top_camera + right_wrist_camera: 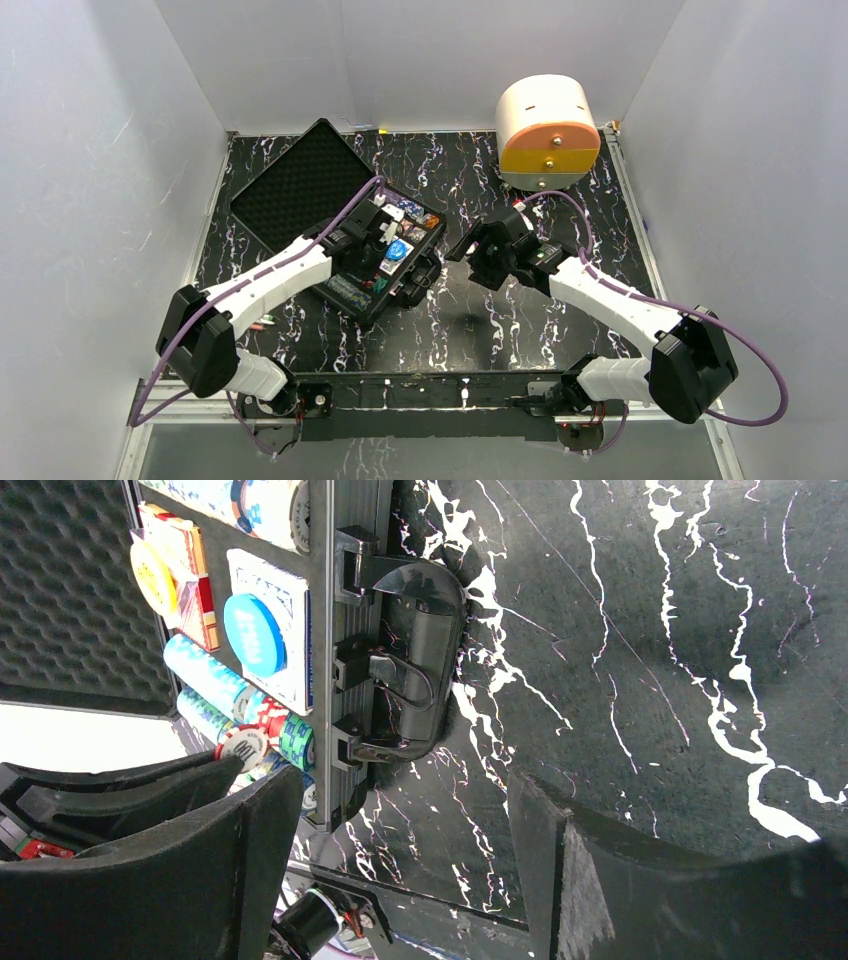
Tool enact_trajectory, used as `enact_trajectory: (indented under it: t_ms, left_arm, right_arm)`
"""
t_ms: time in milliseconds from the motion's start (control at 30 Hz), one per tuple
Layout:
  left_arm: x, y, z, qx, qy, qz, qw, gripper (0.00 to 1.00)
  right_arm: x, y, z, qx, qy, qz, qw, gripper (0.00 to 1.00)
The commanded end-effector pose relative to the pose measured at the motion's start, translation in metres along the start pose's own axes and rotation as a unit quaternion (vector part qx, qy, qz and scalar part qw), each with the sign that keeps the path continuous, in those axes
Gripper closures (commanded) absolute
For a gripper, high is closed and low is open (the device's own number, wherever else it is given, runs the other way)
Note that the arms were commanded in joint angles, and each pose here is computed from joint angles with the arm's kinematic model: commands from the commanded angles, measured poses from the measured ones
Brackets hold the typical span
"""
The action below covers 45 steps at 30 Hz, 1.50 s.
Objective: Pack up texas hold em set
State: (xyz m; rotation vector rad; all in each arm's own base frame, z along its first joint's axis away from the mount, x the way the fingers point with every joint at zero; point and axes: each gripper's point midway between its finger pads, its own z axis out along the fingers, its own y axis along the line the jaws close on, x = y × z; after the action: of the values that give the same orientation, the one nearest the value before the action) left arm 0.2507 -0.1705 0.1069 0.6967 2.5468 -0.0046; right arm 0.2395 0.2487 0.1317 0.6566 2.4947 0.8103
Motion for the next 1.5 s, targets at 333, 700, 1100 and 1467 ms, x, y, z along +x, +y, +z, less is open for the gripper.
enact_trajectory:
  t_ms: [333,700,1100,1467]
  left_arm:
    - [-0.001,0.041,-0.005,-0.101,0.008,0.020,0.995,1.00]
    - [-0.038,0.029,-0.043,-0.048,-0.079,-0.008,0.996,1.00]
    - [-0.012,-0.003,-0.029,0.040,-0.013,0.009,0.999,1.00]
    - [0.004,-0.014,-0.012,0.064,0.037,0.023,0.997,1.00]
  right_arm:
    - [0.001,-0.002,0.002,-0.002,0.003,0.005,1.000,0.19]
    - [0.002,0.000,0.002,-0.006,0.006,0.005,1.000,0.19]
    - [0.003,-0.001,0.001,-0.006,0.007,0.004,1.000,0.19]
    - [0.004,-0.001,0.003,-0.006,0.011,0.005,1.000,0.19]
